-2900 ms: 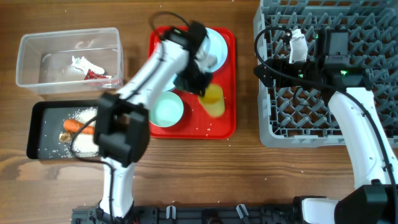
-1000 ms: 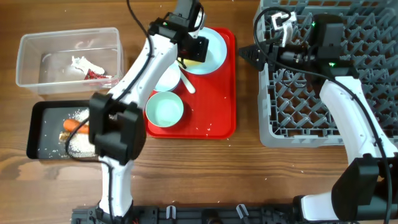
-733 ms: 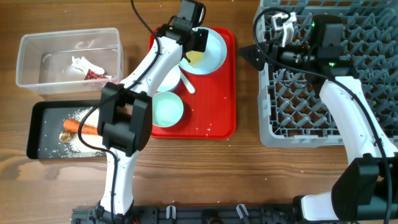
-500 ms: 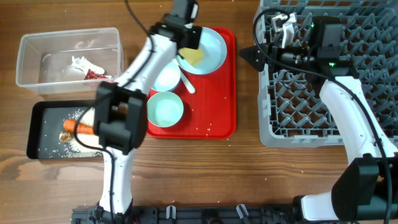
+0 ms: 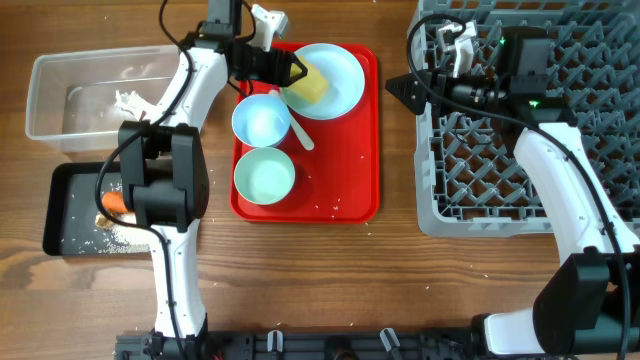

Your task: Sort waste into correct bins and load items into the dishwasher rack

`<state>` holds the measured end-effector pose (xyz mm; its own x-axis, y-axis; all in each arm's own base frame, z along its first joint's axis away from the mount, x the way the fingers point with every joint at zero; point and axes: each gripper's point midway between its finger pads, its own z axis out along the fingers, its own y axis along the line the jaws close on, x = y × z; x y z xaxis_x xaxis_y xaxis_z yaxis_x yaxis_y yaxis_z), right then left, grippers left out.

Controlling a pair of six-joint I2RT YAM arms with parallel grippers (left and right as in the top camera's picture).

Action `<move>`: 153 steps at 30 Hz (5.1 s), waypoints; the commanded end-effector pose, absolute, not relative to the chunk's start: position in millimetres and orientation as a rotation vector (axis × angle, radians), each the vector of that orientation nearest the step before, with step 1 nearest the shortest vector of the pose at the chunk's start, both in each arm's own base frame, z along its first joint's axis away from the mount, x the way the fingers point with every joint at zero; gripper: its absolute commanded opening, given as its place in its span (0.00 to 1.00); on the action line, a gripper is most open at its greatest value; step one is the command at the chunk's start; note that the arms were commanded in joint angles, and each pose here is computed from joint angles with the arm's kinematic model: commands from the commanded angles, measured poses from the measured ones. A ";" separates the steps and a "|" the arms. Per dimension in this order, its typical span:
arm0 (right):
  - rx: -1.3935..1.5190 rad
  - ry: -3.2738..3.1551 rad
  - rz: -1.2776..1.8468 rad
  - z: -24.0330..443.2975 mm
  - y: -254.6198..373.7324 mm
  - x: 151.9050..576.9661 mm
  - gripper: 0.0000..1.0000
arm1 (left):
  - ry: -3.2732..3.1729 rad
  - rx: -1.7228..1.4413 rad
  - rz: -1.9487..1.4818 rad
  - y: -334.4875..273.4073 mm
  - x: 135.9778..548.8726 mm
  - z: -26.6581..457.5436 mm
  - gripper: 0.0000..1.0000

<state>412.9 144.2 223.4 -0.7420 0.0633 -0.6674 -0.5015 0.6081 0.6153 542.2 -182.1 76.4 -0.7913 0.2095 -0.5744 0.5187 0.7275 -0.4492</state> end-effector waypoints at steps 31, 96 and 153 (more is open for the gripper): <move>-0.438 2.109 1.152 233.7 152.1 408.3 0.78 | 2.365 0.544 -1.407 -224.7 453.3 208.5 0.04; -0.133 1.994 1.261 258.8 39.3 421.8 0.86 | 2.723 1.086 0.510 -210.6 304.8 76.3 0.84; -1.058 1.531 1.502 322.1 286.6 331.9 0.38 | 1.861 0.714 -1.766 -207.2 356.1 287.9 0.30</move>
<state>337.9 286.0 312.8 -0.4342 -0.0636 -0.8986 -0.9006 0.0061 0.4347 357.9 -205.4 287.5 -0.7521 0.0407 -0.6578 0.6591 0.0514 -0.7503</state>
